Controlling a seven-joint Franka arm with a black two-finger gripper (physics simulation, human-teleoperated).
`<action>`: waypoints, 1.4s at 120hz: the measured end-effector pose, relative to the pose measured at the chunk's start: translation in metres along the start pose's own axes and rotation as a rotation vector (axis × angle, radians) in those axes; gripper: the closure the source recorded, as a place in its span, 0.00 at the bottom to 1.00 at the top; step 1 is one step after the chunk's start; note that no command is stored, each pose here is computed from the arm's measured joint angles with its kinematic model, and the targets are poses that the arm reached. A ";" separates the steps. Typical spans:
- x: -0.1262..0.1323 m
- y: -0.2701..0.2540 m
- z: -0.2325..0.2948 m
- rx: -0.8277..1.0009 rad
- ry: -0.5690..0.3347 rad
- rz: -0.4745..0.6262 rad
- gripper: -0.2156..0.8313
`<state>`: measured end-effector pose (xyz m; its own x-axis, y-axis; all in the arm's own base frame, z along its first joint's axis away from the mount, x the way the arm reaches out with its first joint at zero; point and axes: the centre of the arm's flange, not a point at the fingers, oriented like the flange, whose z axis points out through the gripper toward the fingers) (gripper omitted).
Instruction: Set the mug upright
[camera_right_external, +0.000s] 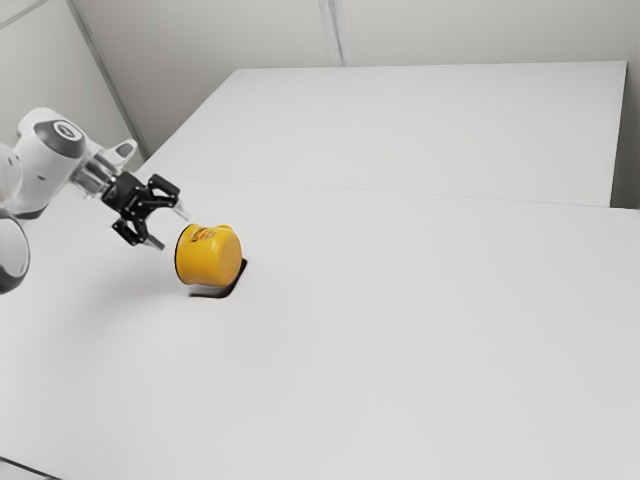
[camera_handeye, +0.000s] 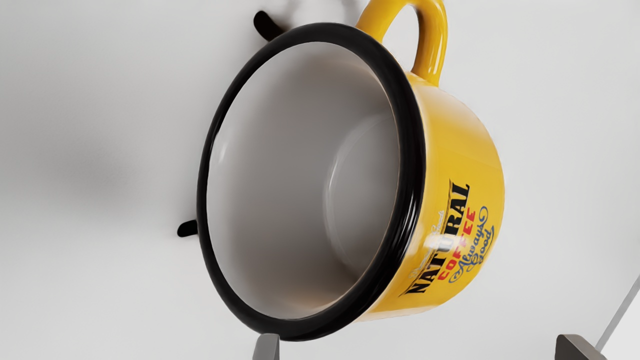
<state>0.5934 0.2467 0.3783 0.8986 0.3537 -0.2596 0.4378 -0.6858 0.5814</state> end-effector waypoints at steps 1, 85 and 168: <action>0.001 0.000 0.000 -0.005 0.001 0.002 0.21; 0.032 -0.014 0.047 -0.267 0.035 0.059 0.32; 0.015 0.032 0.029 -0.059 0.052 0.167 0.93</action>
<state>0.6213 0.2118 0.3712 0.9555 0.2714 -0.1157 0.2784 -0.6997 0.6579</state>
